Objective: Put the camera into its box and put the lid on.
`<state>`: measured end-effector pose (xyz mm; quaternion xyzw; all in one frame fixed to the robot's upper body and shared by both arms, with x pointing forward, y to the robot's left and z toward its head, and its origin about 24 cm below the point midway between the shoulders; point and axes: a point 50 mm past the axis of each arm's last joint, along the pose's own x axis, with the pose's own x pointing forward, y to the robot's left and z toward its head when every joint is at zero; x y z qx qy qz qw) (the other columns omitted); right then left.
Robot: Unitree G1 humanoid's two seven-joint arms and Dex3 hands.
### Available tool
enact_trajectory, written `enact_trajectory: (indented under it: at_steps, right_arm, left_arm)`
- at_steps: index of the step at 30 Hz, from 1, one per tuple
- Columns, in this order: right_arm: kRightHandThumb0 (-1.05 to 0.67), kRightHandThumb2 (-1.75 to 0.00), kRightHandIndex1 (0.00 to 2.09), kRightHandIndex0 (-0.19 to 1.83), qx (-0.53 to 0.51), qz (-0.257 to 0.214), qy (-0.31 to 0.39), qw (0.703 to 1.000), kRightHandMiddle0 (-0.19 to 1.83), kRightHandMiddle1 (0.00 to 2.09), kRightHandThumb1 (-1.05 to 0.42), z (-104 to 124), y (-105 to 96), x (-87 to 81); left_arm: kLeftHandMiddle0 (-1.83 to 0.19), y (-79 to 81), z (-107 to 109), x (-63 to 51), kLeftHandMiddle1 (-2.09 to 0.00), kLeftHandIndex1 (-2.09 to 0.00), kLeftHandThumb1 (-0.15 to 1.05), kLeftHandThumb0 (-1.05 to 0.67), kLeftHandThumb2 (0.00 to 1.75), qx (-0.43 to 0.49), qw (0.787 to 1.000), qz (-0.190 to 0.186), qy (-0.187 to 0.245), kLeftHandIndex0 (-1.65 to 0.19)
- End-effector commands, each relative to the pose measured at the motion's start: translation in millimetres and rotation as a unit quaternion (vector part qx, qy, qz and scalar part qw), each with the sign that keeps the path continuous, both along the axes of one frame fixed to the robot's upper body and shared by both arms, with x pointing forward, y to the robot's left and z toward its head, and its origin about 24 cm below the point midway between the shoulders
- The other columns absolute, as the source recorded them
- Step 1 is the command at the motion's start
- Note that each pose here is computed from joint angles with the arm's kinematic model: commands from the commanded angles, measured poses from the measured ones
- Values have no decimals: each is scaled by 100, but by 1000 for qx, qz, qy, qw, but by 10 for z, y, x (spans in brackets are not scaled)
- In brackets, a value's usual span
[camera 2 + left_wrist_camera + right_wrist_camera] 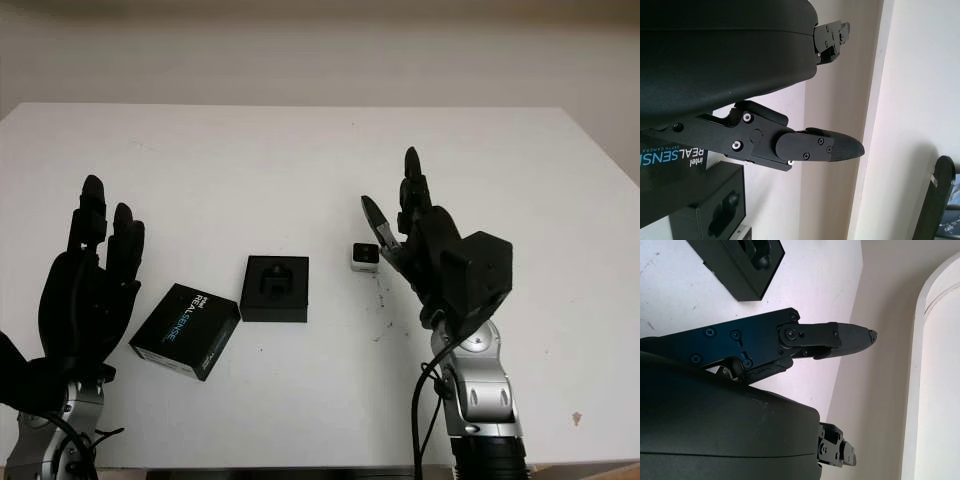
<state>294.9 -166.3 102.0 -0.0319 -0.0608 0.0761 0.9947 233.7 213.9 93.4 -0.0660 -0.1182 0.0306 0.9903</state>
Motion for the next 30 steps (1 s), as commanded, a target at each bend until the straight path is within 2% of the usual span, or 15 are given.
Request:
enact_trajectory:
  at_steps: [1, 10, 15, 17, 19, 22, 25, 30]
  right_arm:
    - [-70, -33, 0, -19, -3, -1, -5, 1000, -19, 2, -105, -7, 6, -7]
    - [-73, -30, 1, -19, -10, -2, 8, 1000, -18, 4, -105, -59, 19, -25]
    - [-68, -10, 6, -12, 11, -19, -11, 1000, -11, 7, -102, -14, -33, 16]
    - [-59, -5, 9, -5, 6, -20, -23, 1000, -4, 11, -96, 48, -101, 57]
    - [-54, -4, 11, -1, -29, -15, -35, 999, 0, 13, -93, 119, -192, 131]
    - [-56, -3, 12, 3, -93, -2, -36, 995, 4, 14, -87, 168, -318, 263]
    - [-55, -3, 12, 5, -157, 15, -23, 987, 8, 15, -84, 144, -438, 387]
    - [-63, -5, 11, 6, -238, 25, -3, 971, 13, 14, -83, 74, -527, 472]
  left_arm:
    - [19, -3, 39, 9, 0, 0, 105, -56, 28, 3, 1000, -4, -8, 19]
    - [19, -41, 7, 25, 0, 0, 105, -56, 30, 0, 1000, -10, 0, 19]
    - [19, -54, -14, 40, 0, 0, 105, -56, 29, -1, 1000, -9, 1, 19]
    - [19, -49, -18, 35, 0, 0, 105, -56, 29, -3, 1000, -8, -1, 19]
    - [19, -42, -18, 27, 0, 0, 105, -56, 29, -6, 1000, -7, -3, 19]
    - [19, -42, -13, 14, 0, 0, 105, -56, 29, -6, 1000, -4, -2, 19]
    - [19, -33, -15, 4, 0, 0, 105, -56, 30, -3, 1000, -4, -3, 19]
    - [19, 0, -5, -16, 0, 0, 105, -55, 30, 0, 1000, -1, -7, 19]
